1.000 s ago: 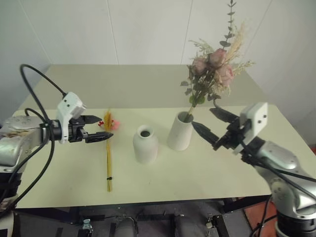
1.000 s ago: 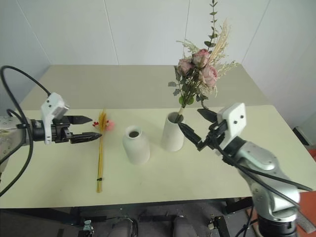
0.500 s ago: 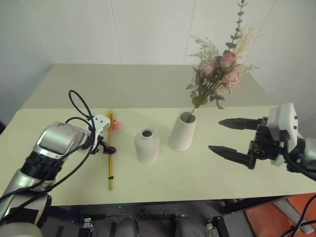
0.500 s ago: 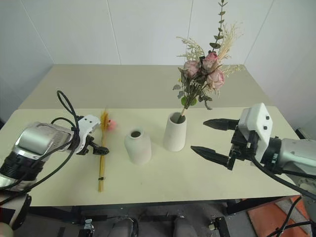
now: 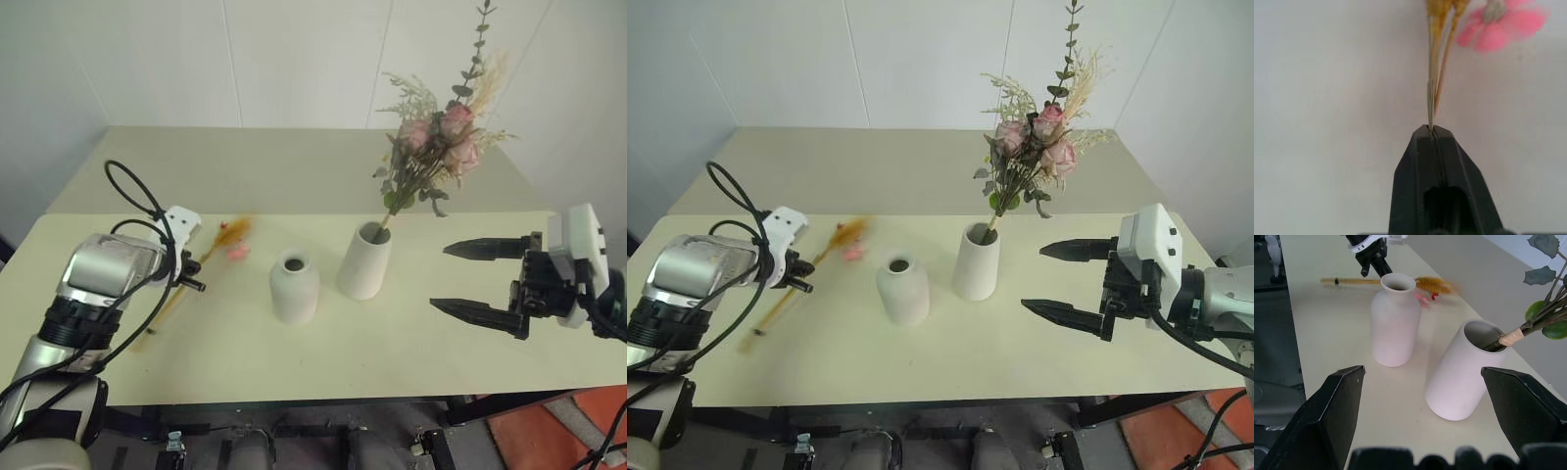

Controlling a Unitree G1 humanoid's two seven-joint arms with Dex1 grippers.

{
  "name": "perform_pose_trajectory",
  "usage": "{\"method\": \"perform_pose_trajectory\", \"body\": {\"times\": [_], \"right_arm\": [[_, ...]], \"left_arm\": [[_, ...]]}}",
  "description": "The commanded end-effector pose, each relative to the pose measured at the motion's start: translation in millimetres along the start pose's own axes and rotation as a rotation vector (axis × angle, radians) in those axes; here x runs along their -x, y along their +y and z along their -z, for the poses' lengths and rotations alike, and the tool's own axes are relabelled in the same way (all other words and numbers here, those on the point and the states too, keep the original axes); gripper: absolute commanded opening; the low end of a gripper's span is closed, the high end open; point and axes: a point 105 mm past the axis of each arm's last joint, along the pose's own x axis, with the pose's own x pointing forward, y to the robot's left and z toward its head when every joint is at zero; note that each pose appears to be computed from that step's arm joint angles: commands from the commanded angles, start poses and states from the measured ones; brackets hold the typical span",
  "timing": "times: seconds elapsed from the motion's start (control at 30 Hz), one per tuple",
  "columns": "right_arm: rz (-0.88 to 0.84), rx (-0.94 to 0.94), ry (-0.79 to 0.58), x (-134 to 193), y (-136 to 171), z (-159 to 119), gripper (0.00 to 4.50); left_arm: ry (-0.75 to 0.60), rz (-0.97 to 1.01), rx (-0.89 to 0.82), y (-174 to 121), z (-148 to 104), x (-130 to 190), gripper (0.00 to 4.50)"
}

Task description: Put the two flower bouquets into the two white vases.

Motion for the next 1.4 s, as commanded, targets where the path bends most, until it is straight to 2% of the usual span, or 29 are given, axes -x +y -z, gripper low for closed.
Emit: {"method": "perform_pose_trajectory", "body": {"times": [0.03, 0.13, 0.23, 0.33, 0.4, 0.63, 0.97, 1.27, 1.4], "right_arm": [[0.0, 0.044, 0.002, 0.8, -3.0, -3.5, 4.5], [0.001, 0.039, 0.003, -2.1, -4.6, -0.4, 4.5], [-0.005, 0.034, -0.004, -3.9, -4.5, 0.0, 4.5], [-0.008, 0.026, -0.006, -3.9, -4.9, 0.1, 4.5], [-0.006, 0.026, -0.004, -3.1, -5.8, -1.4, 4.5], [0.017, 0.031, 0.003, -0.9, -5.5, -2.1, 4.5], [0.042, 0.02, 0.013, 4.1, 1.5, 0.1, 4.5], [0.054, 0.02, 0.015, 7.1, 1.1, -1.3, 4.5], [0.055, 0.022, 0.022, 8.5, 1.1, -0.4, 4.5]], "left_arm": [[-0.48, -0.011, 0.019, 3.7, -70.8, 36.6, 0.02], [-0.725, 0.104, 0.057, -12.1, -105.1, 64.9, 0.02], [-0.838, 0.241, 0.101, -27.7, -123.4, 83.1, 0.02], [-0.979, 0.502, 0.104, -56.2, -145.0, 110.3, 0.02], [-1.021, 0.634, 0.082, -70.5, -150.5, 121.1, 0.02], [-1.068, 0.858, 0.072, -101.5, -158.7, 130.3, 0.02], [-1.079, 0.957, 0.073, -118.5, -145.3, 113.4, 0.02], [-0.983, 0.97, 0.046, -126.3, -124.1, 89.7, 0.02], [-0.869, 0.987, 0.014, -127.6, -96.0, 80.5, 0.94]]}}
